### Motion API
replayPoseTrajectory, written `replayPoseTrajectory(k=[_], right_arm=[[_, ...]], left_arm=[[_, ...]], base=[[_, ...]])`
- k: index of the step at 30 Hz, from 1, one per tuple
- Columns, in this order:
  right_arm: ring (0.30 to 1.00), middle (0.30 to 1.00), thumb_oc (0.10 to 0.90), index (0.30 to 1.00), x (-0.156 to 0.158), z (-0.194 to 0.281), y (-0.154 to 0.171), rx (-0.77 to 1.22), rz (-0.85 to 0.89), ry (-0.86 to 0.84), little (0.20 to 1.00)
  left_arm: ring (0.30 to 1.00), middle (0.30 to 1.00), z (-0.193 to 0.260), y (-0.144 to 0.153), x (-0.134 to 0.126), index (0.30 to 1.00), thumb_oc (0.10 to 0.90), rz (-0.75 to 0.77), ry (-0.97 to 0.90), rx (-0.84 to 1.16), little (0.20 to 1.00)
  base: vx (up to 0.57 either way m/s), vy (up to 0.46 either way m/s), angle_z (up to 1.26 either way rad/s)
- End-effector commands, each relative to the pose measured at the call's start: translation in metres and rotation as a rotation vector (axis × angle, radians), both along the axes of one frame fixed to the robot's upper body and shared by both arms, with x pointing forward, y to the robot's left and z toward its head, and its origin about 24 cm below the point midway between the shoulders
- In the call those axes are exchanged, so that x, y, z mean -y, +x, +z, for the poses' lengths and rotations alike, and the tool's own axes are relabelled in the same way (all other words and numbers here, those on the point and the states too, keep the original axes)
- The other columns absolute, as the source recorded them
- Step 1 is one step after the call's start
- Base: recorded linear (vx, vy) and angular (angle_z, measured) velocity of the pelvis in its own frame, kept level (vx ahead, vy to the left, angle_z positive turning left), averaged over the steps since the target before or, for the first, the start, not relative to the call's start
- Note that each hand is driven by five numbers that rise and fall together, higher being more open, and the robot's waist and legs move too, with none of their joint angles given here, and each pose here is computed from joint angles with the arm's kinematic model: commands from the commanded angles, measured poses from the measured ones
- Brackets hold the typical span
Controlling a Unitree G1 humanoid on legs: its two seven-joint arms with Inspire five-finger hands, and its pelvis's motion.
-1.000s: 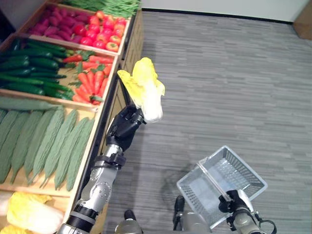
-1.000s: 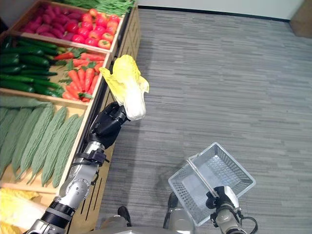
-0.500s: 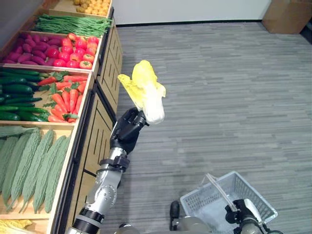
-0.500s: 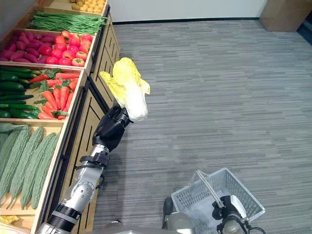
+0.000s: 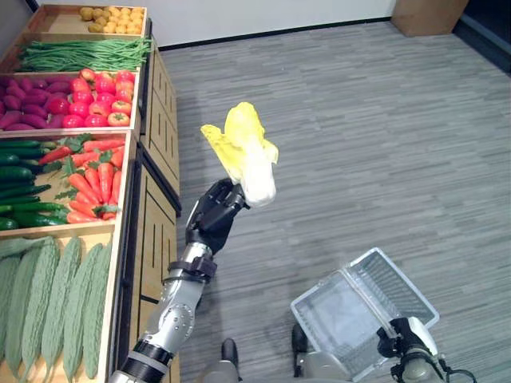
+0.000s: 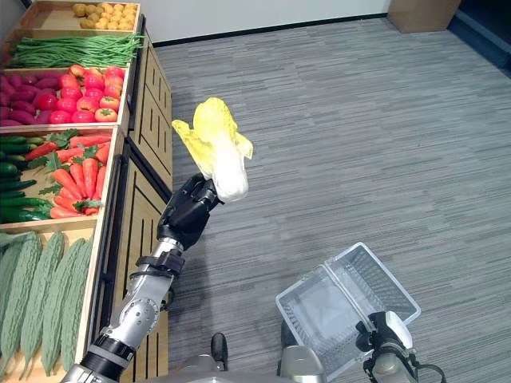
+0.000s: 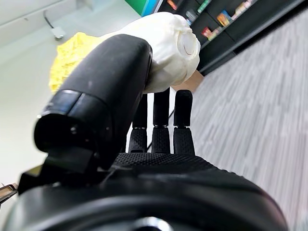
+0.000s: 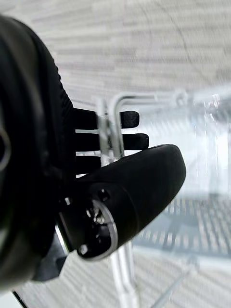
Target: Get the vegetables into the basket
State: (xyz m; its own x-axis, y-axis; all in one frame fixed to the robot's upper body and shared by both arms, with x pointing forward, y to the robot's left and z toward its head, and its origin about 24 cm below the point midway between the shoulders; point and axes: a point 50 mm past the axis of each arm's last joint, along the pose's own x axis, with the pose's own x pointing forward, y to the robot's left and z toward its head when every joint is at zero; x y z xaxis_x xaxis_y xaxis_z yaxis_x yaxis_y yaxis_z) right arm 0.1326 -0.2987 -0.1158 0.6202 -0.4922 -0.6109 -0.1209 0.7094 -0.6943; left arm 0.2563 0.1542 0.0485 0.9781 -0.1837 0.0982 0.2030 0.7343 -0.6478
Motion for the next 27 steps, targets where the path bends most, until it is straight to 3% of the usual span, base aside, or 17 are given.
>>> replayPoseTrajectory(k=[1, 7, 11, 16, 27], right_arm=[[0.3, 0.3, 0.4, 0.3, 0.024, 0.039, 0.051, 0.247, -0.05, -0.076, 0.3], [0.3, 0.3, 0.4, 0.3, 0.041, 0.079, 0.091, 0.383, -0.004, -0.15, 0.3], [0.3, 0.3, 0.4, 0.3, 0.033, 0.115, 0.126, 0.534, 0.095, -0.168, 0.3], [0.3, 0.3, 0.4, 0.3, -0.005, 0.172, 0.167, 0.761, 0.339, -0.149, 0.3], [0.3, 0.3, 0.4, 0.3, -0.046, 0.227, 0.208, 0.926, 0.516, -0.103, 0.3]], left_arm=[[0.3, 0.3, 0.056, 0.01, 0.002, 0.3, 0.4, -0.013, -0.049, 0.288, 0.3], [0.3, 0.3, 0.053, 0.01, 0.007, 0.3, 0.4, -0.056, -0.013, 0.274, 0.3], [0.3, 0.3, 0.055, 0.012, 0.008, 0.3, 0.4, -0.094, 0.126, 0.298, 0.3], [0.3, 0.3, 0.055, 0.016, 0.015, 0.3, 0.4, -0.177, 0.269, 0.319, 0.3], [0.3, 0.3, 0.06, 0.028, 0.038, 0.3, 0.4, -0.322, 0.471, 0.378, 0.3]], base=[[0.02, 0.098, -0.08], [0.01, 0.062, -0.01], [-0.01, 0.034, -0.02], [-0.01, 0.006, -0.07], [0.0, -0.001, -0.02]])
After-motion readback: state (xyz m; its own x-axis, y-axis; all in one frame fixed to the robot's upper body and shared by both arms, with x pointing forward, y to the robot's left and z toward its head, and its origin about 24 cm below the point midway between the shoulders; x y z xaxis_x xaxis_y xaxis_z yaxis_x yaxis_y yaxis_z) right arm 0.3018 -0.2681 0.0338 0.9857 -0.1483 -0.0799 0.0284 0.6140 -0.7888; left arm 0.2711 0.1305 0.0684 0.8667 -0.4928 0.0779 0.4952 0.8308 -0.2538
